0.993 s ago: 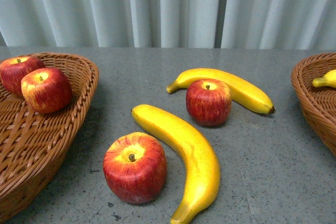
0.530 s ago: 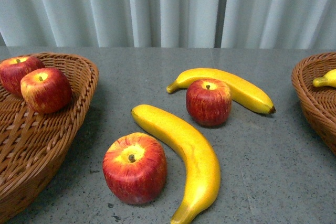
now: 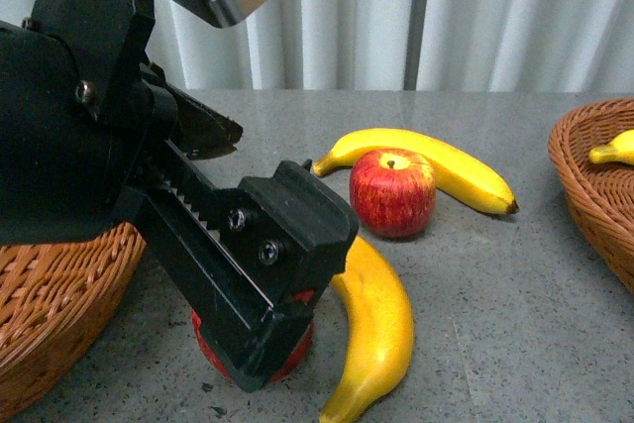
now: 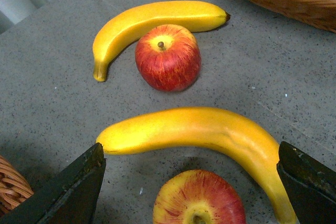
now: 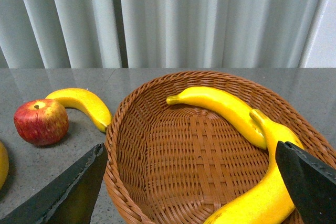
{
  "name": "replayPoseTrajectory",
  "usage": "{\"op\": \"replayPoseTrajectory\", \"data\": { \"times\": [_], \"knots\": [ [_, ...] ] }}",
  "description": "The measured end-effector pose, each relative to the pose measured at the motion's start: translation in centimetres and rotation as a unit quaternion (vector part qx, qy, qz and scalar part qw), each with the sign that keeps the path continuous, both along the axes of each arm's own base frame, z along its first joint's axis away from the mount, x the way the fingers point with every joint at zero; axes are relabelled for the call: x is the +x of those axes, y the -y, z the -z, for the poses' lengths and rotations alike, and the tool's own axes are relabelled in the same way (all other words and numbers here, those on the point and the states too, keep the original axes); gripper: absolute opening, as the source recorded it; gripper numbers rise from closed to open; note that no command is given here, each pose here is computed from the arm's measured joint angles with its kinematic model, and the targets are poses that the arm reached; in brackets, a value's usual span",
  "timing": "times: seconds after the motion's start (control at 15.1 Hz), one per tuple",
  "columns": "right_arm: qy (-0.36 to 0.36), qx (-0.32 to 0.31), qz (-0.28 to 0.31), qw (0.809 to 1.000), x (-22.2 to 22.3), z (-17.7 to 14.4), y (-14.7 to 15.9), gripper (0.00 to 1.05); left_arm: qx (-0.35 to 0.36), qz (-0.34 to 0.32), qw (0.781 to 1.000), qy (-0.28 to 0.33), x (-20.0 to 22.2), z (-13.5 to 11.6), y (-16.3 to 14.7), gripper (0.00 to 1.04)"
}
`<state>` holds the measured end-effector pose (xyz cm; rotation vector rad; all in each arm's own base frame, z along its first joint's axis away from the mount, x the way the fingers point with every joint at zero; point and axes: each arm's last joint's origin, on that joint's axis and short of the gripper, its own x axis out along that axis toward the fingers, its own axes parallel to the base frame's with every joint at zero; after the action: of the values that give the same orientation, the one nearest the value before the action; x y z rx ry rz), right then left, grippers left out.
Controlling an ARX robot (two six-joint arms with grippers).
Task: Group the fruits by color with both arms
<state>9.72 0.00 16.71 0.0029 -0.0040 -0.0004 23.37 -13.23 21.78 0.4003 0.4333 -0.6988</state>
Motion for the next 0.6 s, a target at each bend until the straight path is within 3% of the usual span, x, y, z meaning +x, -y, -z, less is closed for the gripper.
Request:
{"op": "replayPoseTrajectory", "data": {
  "times": [0.6],
  "knots": [
    [0.0,0.0,0.0,1.0,0.0,0.0,0.0,0.98,0.019,0.0,0.998,-0.054,-0.1,3.0,0.1,0.98]
  ]
}}
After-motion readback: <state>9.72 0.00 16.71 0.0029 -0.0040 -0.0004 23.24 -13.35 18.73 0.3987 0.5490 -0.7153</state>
